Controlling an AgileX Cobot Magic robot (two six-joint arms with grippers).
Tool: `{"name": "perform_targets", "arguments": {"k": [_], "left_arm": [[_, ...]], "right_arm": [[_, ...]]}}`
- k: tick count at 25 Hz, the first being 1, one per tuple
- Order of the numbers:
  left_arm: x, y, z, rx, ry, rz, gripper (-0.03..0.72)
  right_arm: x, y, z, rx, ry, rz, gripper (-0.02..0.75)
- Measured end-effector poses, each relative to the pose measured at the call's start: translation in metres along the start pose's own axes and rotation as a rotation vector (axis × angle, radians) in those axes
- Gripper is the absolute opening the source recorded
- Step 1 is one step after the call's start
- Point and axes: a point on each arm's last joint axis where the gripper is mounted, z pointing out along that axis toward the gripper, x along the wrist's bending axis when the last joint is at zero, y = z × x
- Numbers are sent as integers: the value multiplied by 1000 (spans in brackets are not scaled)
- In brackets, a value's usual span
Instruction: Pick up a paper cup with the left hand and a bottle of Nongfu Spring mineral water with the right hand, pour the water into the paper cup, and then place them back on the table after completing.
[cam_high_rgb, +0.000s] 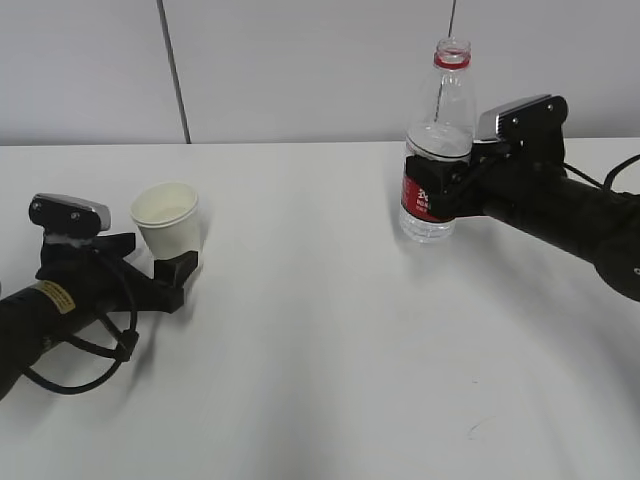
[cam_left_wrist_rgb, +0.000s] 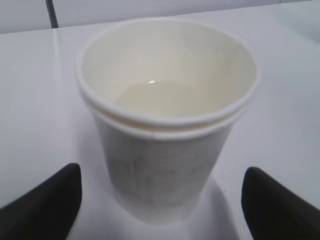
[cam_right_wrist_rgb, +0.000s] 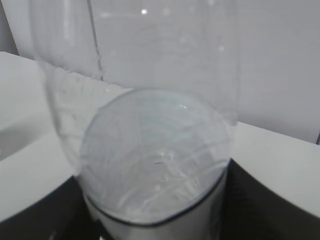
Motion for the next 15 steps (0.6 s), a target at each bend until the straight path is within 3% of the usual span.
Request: {"name": "perform_targets", "arguments": {"k": [8, 15], "left_arm": [[-7, 13, -29, -10, 2, 1, 591], [-9, 23, -42, -29, 5, 4, 589]], "right_arm": [[0, -3, 0, 9, 0, 3, 432], [2, -36, 6, 38, 22, 45, 432]]}}
